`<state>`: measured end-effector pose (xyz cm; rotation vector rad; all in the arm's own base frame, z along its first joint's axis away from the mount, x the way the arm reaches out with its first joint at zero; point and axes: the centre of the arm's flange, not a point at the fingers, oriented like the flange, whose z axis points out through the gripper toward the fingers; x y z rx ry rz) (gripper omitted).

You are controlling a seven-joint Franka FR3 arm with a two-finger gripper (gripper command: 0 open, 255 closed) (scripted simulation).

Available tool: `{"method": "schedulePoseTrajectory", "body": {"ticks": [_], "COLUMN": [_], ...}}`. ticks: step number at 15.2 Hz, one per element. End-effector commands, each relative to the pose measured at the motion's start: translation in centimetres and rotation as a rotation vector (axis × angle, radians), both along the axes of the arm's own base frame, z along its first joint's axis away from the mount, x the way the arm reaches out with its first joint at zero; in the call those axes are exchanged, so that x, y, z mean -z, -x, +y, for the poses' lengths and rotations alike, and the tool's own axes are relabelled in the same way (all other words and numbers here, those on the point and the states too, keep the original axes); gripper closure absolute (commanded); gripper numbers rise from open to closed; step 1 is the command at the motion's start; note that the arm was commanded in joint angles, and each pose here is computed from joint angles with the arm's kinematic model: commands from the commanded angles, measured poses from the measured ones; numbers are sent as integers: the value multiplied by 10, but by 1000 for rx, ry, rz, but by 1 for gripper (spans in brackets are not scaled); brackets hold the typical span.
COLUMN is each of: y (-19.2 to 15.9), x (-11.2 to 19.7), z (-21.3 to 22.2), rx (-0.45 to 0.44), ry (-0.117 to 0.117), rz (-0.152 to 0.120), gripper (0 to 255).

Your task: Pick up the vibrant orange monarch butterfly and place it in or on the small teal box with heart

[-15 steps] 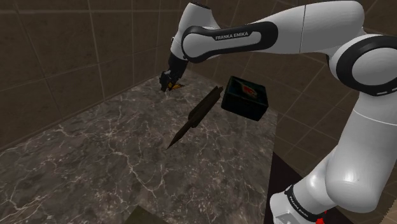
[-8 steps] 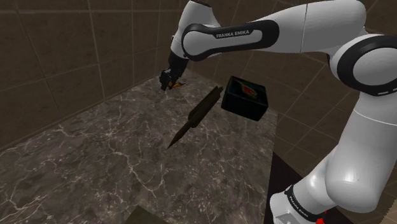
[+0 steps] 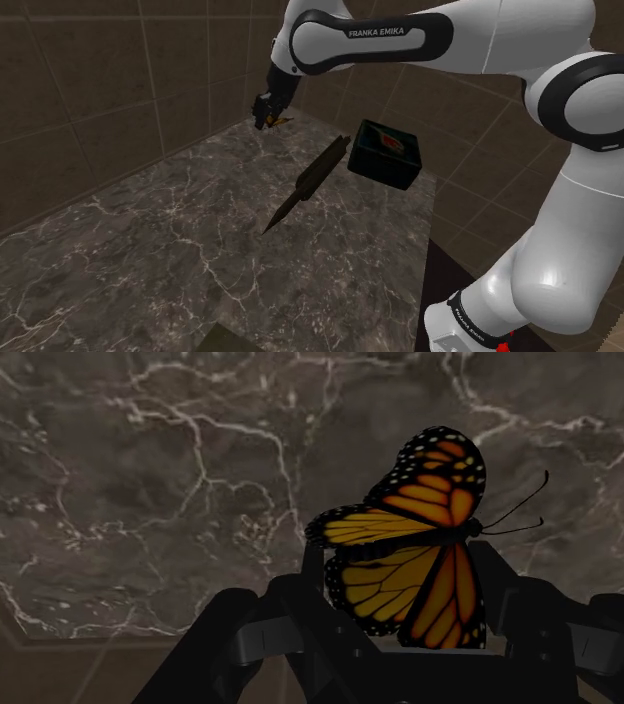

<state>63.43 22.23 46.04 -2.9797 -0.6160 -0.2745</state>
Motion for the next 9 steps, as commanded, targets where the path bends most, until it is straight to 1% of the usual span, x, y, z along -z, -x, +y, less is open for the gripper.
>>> {"method": "schedulePoseTrajectory", "body": {"ticks": [1, 9], "y": [1, 1], "x": [-11, -53], "z": [0, 0], "rx": [0, 0], "ry": [0, 0], "rz": [1, 1], "gripper": [255, 255]}}
